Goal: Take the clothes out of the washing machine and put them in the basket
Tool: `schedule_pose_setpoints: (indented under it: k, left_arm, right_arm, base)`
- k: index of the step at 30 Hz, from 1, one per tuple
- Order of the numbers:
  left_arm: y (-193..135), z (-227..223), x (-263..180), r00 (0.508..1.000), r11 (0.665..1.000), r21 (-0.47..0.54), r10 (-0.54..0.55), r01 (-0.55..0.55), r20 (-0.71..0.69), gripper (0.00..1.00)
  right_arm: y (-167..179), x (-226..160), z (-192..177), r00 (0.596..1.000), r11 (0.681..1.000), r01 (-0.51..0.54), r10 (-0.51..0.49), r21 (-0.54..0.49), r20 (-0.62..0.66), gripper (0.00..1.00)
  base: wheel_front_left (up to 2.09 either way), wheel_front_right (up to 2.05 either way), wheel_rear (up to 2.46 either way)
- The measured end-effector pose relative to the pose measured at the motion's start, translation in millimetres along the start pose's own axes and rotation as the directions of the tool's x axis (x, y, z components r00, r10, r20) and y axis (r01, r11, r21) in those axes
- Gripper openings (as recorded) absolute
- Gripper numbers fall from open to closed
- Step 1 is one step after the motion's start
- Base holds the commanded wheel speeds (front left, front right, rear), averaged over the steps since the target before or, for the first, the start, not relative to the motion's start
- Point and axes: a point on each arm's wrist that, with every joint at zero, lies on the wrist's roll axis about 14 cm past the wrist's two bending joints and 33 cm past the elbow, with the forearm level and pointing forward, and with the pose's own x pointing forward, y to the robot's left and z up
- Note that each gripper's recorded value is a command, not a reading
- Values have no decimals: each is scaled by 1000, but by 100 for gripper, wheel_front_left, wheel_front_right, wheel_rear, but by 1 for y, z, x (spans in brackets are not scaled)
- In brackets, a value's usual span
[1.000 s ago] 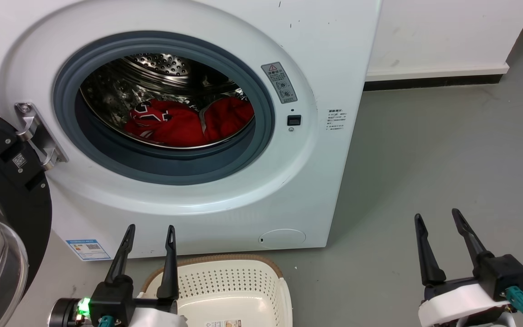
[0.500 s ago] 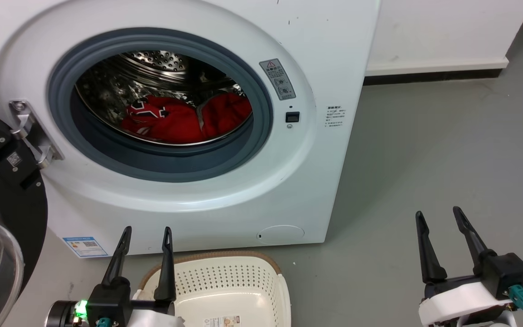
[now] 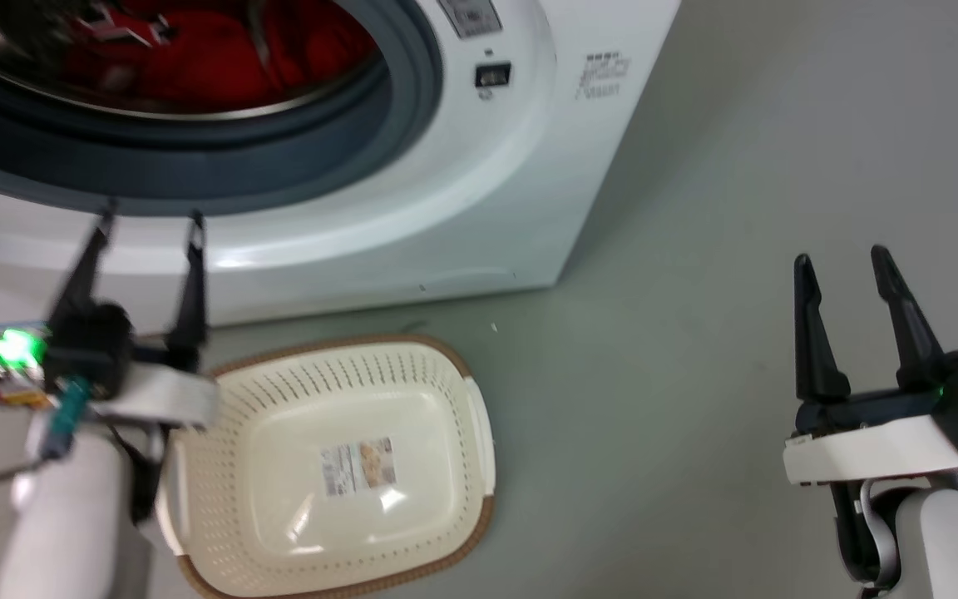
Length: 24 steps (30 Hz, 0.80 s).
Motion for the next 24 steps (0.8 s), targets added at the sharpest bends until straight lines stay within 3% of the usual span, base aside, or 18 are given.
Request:
schedule_pose_setpoints:
  k: [6, 12, 19, 24]
  left_arm:
    - [34, -60, 85, 990, 999, 52, 6, 2, -143, 100]
    - [53, -87, 158, 963, 990, 138, 7, 32, -269, 100]
    - [33, -130, 223, 873, 969, 197, -33, 147, -486, 100]
    - [51, -155, 246, 784, 970, 205, 25, 132, -621, 100]
  right_arm:
    - [-9, 11, -46, 994, 1000, 22, -22, 1, -107, 100]
    - [-11, 16, -76, 984, 1000, 21, -22, -8, -176, 100]
    - [-20, 15, -101, 971, 999, 36, -42, -29, -234, 100]
    - [-18, 9, -111, 961, 999, 32, -38, -27, -272, 100]
  base:
    - [0, 0, 0]
    - [0, 0, 0]
    - [0, 0, 0]
    - [0, 0, 0]
